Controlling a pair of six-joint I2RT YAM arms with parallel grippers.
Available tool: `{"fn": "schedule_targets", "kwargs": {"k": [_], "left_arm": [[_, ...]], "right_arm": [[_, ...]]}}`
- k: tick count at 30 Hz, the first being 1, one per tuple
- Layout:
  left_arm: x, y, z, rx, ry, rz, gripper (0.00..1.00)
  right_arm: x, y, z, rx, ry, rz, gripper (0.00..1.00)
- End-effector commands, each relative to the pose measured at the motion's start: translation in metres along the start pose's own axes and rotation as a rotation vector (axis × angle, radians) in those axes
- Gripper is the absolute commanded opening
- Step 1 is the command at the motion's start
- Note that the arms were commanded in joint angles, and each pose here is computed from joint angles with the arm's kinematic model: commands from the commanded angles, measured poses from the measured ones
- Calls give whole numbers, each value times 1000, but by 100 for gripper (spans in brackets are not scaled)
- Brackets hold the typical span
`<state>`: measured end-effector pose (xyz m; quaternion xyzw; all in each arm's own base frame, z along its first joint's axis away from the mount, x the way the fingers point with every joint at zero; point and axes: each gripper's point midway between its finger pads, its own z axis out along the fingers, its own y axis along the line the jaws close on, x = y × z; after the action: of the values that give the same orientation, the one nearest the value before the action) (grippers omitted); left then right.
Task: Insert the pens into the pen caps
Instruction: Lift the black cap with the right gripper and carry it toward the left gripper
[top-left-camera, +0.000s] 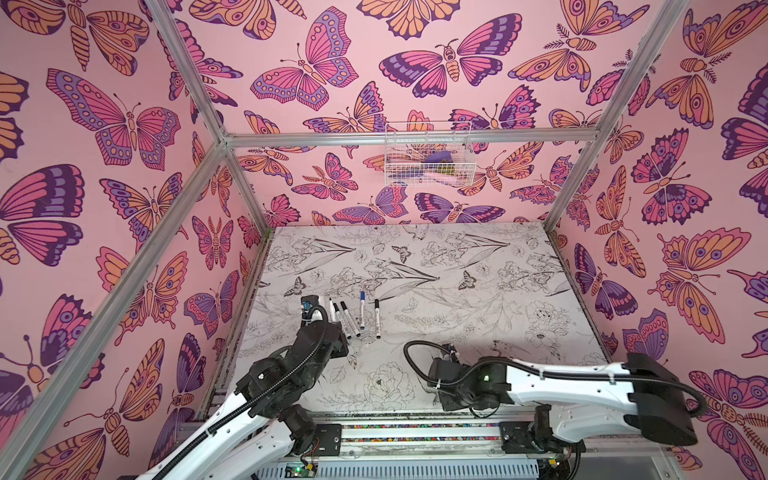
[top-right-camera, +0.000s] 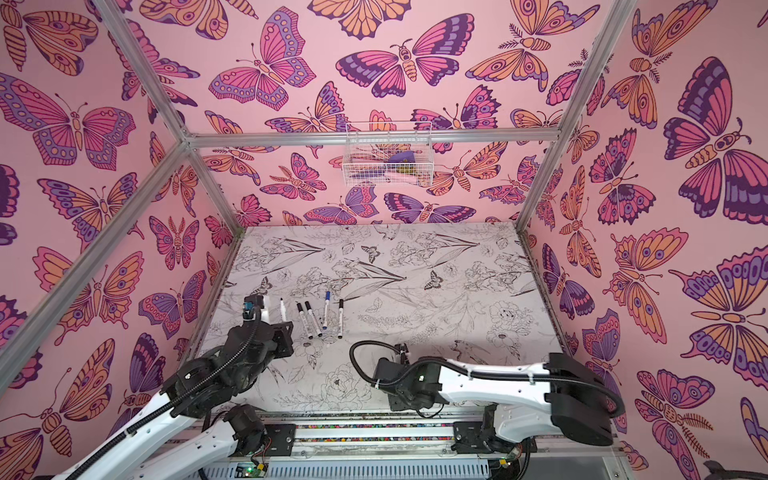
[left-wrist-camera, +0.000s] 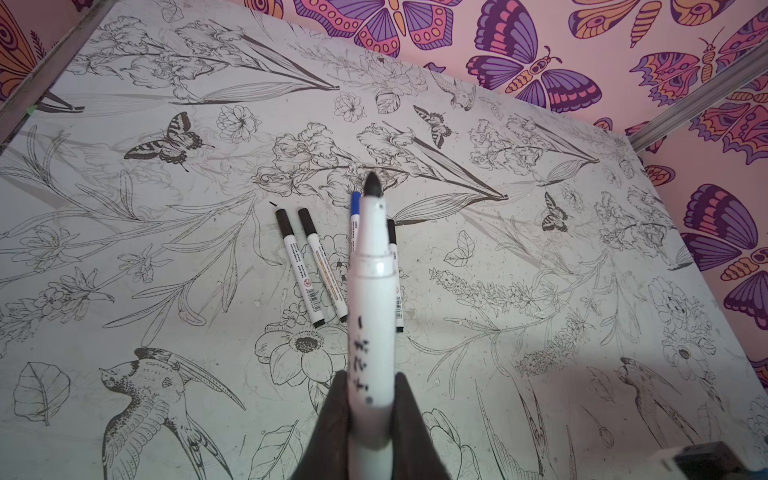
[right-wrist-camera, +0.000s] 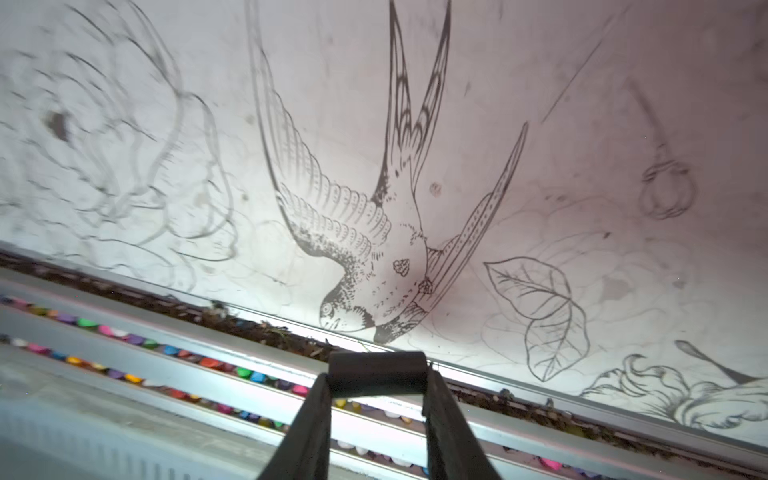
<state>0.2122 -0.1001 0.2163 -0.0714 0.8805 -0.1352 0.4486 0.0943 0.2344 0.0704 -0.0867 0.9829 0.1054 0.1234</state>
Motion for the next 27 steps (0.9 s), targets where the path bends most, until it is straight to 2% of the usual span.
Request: {"fn": "schedule_targets", "kwargs": {"k": [1, 5, 9, 12, 14, 17, 20, 24, 27], "left_arm": [[15, -12, 2, 78, 59, 69, 0], [37, -44, -2, 273, 165, 181, 0], [52, -54, 0, 350, 211, 201, 0], [60, -69, 11, 408, 227, 220, 0], [68, -77, 23, 414, 262, 237, 0], [70, -83, 39, 371, 302, 261, 0], [68, -91, 53, 361, 297, 265, 0], [62, -95, 66, 336, 272, 222, 0], [59, -96, 71, 325, 249, 177, 0]], "right_arm": [[-31, -11, -19, 33, -142, 15, 18], [-67, -8, -23, -9, -148, 57, 17], [-106, -2, -19, -7, -123, -2, 18], [-127, 4, -4, -25, -41, -36, 18], [-135, 4, 9, -7, 38, -113, 18], [-132, -4, 36, 94, 166, -262, 19], [-134, -9, 59, 139, 219, -387, 22], [-131, -10, 79, 147, 277, -474, 29], [-133, -12, 84, 151, 279, -490, 34]]}}
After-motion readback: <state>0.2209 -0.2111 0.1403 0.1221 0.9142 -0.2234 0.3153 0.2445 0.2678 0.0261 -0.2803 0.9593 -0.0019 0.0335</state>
